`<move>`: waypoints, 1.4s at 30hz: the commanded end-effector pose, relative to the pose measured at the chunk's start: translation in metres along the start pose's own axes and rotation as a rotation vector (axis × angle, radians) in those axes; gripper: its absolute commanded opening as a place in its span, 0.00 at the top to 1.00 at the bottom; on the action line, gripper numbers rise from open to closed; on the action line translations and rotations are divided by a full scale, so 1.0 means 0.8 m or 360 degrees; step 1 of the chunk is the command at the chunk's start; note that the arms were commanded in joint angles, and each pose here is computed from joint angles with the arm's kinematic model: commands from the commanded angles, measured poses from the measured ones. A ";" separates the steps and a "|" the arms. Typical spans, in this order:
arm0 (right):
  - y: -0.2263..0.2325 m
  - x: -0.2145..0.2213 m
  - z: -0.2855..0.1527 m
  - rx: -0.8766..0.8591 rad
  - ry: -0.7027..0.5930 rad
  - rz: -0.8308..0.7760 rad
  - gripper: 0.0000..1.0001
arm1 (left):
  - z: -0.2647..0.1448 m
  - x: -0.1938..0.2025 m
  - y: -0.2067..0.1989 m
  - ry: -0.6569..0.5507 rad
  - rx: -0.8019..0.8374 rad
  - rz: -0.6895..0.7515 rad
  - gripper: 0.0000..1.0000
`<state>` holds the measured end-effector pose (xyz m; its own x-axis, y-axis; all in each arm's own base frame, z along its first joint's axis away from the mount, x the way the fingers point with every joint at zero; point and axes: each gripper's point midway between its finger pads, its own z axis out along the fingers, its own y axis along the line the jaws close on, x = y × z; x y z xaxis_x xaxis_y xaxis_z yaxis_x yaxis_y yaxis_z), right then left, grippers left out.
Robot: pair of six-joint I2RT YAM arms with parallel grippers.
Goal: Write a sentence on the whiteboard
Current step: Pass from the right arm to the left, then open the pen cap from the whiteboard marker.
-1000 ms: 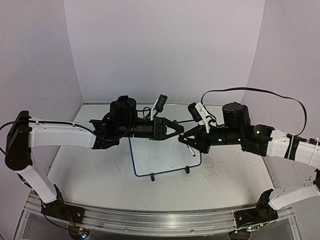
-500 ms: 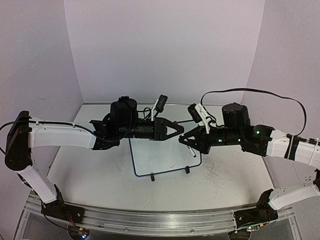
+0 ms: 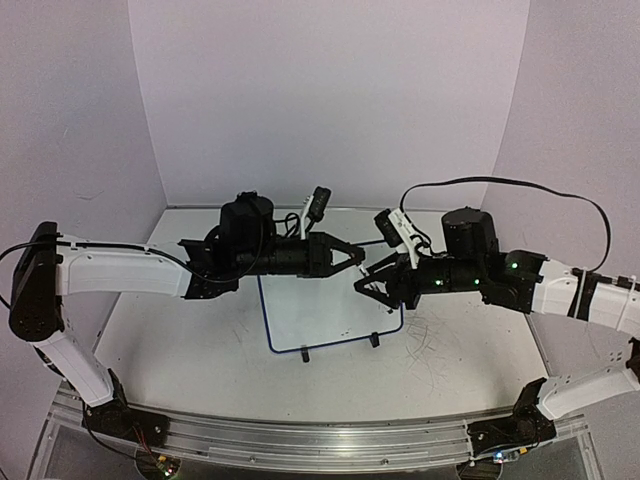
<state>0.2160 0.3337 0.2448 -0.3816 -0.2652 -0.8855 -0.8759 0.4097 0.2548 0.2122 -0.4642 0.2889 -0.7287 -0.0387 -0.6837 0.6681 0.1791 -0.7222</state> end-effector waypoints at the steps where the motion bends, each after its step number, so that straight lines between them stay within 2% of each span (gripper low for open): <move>1: -0.014 -0.028 -0.015 0.0169 -0.0149 0.0040 0.19 | -0.028 -0.050 -0.035 -0.0205 0.0042 0.0075 1.00; 2: -0.024 -0.033 -0.019 0.0241 -0.0176 0.0086 0.05 | -0.034 -0.056 -0.036 -0.0240 0.0027 0.0080 1.00; 3: -0.030 -0.037 -0.023 0.0290 -0.0204 0.0130 0.02 | -0.043 -0.064 -0.036 -0.0285 0.0008 0.0076 1.00; 7: -0.013 -0.090 -0.061 0.0200 -0.0624 0.0286 0.02 | -0.080 -0.097 -0.038 -0.0474 -0.0064 0.0047 1.00; 11: -0.025 -0.117 -0.086 0.0185 -0.0953 0.0595 0.02 | -0.106 -0.120 -0.053 -0.0636 -0.0052 0.0024 1.00; 14: -0.010 -0.132 -0.075 0.0065 -0.0948 0.0540 0.02 | -0.126 -0.135 -0.074 -0.0771 0.0066 0.0001 1.00; 17: 0.015 -0.149 -0.062 -0.0143 -0.0958 0.0453 0.03 | -0.131 -0.143 -0.088 -0.0816 0.0161 -0.0023 1.00; 20: 0.029 -0.168 -0.074 -0.0297 -0.1130 0.0432 0.06 | -0.134 -0.146 -0.100 -0.0852 0.0278 -0.0063 1.00; 24: 0.050 -0.195 -0.083 -0.0460 -0.1287 0.0350 0.18 | -0.134 -0.151 -0.108 -0.0891 0.0387 -0.0118 1.00; 28: 0.061 -0.211 -0.075 -0.0520 -0.1284 0.0305 0.27 | -0.122 -0.151 -0.113 -0.0834 0.0437 -0.0117 1.00; 30: 0.058 -0.215 -0.073 -0.0492 -0.1278 0.0312 0.41 | -0.117 -0.149 -0.112 -0.0813 0.0441 -0.0121 1.00; 35: 0.050 -0.214 -0.054 -0.0440 -0.1173 0.0346 0.56 | -0.114 -0.143 -0.105 -0.0795 0.0428 -0.0130 1.00; 38: 0.051 -0.212 -0.050 -0.0465 -0.1159 0.0360 0.58 | -0.116 -0.143 -0.107 -0.0799 0.0432 -0.0115 1.00; 42: 0.049 -0.209 -0.040 -0.0455 -0.1112 0.0366 0.55 | -0.115 -0.144 -0.111 -0.0786 0.0449 -0.0097 1.00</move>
<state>0.2384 0.3598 0.4033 -0.3741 0.4539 -0.8088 -0.8625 0.1503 0.4833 0.2329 -0.3912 0.4096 -0.6809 -0.4849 -0.5488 0.6398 -0.0293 -0.7680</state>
